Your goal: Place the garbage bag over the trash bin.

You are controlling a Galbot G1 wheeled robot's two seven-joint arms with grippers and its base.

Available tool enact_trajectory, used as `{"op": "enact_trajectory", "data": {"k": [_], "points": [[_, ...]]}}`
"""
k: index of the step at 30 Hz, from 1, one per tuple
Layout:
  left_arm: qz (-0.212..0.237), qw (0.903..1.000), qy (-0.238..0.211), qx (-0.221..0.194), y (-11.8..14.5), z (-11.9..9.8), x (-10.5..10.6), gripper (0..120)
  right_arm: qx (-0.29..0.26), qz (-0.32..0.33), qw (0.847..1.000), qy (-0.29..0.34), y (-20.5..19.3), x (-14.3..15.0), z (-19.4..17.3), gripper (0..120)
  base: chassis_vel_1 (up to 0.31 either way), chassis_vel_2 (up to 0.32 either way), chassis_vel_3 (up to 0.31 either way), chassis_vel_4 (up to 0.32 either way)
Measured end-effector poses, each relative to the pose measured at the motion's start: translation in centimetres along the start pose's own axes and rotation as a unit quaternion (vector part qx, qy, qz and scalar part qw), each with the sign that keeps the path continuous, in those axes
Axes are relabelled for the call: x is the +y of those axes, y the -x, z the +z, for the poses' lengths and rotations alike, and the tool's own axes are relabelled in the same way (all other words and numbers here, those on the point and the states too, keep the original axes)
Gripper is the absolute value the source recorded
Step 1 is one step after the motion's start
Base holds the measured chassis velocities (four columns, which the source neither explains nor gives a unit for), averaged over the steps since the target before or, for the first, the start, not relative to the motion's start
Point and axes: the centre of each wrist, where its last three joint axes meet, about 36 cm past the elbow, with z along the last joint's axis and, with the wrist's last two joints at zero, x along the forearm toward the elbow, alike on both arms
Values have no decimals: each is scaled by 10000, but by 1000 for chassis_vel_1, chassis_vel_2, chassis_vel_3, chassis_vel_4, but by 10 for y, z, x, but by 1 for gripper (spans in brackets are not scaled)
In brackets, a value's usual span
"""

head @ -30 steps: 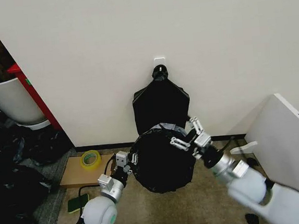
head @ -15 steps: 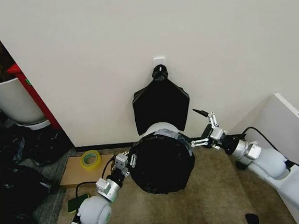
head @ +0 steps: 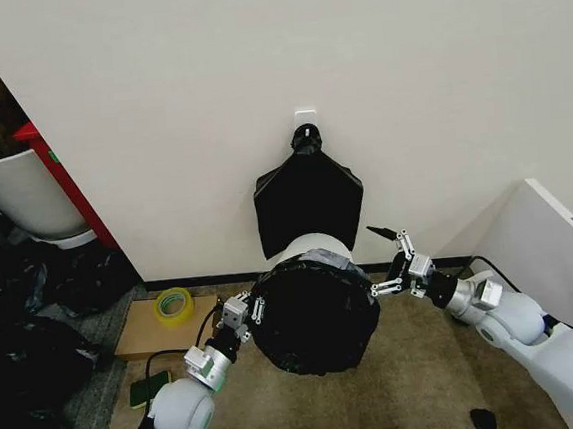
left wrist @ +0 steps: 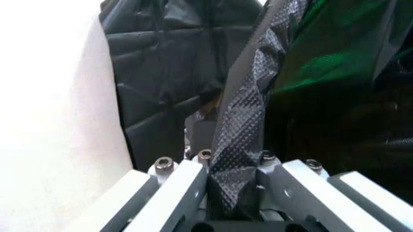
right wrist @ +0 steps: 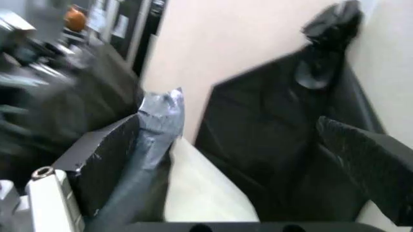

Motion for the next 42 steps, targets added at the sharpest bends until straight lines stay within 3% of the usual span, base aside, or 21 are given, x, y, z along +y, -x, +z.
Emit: {"op": "enact_trajectory", "data": {"k": [16, 20, 25, 34, 42], "points": [[62, 10000, -8, -63, -2, -7, -3, 0, 65, 706, 9971, -259, -16, -16, 21, 100, 0, 0, 0, 0], [15, 10000, -38, -39, -2, -4, -3, 0, -702, 909, 9924, 436, 6, 1, 0, 100, 0, 0, 0, 0], [21, 10000, -50, -43, -2, -4, -4, 0, -956, 690, 9893, 858, 20, 18, -13, 100, 0, 0, 0, 0], [59, 9999, -37, -116, -2, -11, -5, 0, -377, 379, 9983, 219, 8, 12, 20, 100, 0, 0, 0, 0], [72, 9999, -30, -146, -2, -12, -5, 0, -183, 645, 9977, 55, 2, -2, 33, 100, 0, 0, 0, 0]]}}
